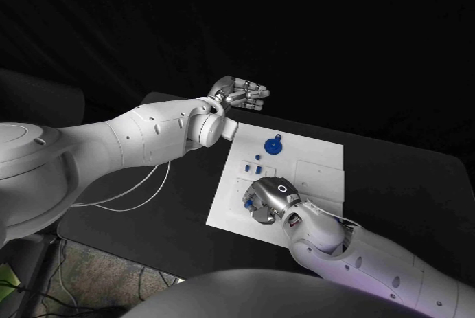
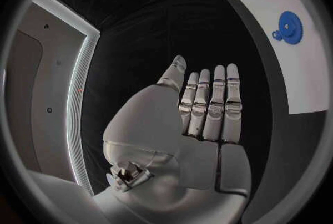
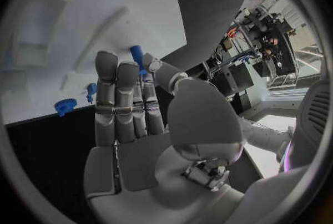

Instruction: Assemble the parts on the task board

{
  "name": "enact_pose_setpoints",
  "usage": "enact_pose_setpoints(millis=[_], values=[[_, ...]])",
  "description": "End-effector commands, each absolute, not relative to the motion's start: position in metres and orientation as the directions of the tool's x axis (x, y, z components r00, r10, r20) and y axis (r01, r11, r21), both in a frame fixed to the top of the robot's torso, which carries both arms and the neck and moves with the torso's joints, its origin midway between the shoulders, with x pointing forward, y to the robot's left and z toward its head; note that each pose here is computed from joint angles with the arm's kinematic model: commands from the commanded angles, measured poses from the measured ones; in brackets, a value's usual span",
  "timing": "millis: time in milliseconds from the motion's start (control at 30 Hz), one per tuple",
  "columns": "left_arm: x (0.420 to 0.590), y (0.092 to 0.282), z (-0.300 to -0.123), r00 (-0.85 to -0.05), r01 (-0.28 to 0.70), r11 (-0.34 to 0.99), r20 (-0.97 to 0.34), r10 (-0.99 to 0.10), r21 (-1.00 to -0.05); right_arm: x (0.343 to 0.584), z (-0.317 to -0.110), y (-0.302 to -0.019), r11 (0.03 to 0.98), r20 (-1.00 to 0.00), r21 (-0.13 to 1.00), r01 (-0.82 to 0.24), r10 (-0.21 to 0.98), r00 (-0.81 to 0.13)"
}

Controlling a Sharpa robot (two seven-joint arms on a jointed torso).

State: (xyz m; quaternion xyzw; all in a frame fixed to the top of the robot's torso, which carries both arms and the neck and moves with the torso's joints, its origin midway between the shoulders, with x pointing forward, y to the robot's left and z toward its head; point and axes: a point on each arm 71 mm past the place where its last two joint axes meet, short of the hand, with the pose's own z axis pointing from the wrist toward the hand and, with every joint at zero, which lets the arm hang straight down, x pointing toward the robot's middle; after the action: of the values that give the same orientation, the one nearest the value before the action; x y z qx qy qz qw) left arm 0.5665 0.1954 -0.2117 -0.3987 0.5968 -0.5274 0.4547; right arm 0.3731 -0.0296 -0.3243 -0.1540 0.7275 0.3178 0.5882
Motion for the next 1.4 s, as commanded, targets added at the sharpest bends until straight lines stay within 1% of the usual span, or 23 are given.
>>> enact_pose_setpoints(millis=[33, 133, 400, 867, 1100, 1267, 1367, 1400], values=[[0.566, 0.192, -0.211, -0.285, 0.01, 0.118, -0.116, -0.952, -0.993, 0.37, -0.332, -0.029, 0.755, -0.953, 0.267, -0.599, 0.113, -0.283], [0.566, 0.192, -0.211, -0.285, 0.01, 0.118, -0.116, -0.951, -0.993, 0.37, -0.333, -0.028, 0.757, -0.952, 0.267, -0.596, 0.111, -0.284], [0.566, 0.192, -0.211, -0.287, 0.009, 0.118, -0.115, -0.951, -0.993, 0.369, -0.339, -0.026, 0.754, -0.939, 0.289, -0.59, 0.103, -0.329], [0.566, 0.193, -0.211, -0.286, 0.006, 0.119, -0.116, -0.951, -0.993, 0.369, -0.331, -0.03, 0.733, -0.929, 0.359, -0.578, 0.223, -0.294], [0.566, 0.196, -0.211, -0.281, 0.005, 0.121, -0.117, -0.952, -0.993, 0.366, -0.319, -0.041, 0.721, -0.919, 0.392, -0.571, 0.292, -0.264], [0.566, 0.2, -0.211, -0.277, 0.003, 0.123, -0.119, -0.953, -0.992, 0.371, -0.301, -0.055, 0.713, -0.9, 0.436, -0.549, 0.36, -0.248], [0.566, 0.203, -0.211, -0.275, 0.002, 0.124, -0.12, -0.954, -0.992, 0.382, -0.286, -0.071, 0.711, -0.868, 0.497, -0.497, 0.423, -0.262], [0.566, 0.203, -0.211, -0.275, 0.002, 0.124, -0.12, -0.954, -0.992, 0.382, -0.286, -0.071, 0.711, -0.868, 0.497, -0.497, 0.423, -0.262]])
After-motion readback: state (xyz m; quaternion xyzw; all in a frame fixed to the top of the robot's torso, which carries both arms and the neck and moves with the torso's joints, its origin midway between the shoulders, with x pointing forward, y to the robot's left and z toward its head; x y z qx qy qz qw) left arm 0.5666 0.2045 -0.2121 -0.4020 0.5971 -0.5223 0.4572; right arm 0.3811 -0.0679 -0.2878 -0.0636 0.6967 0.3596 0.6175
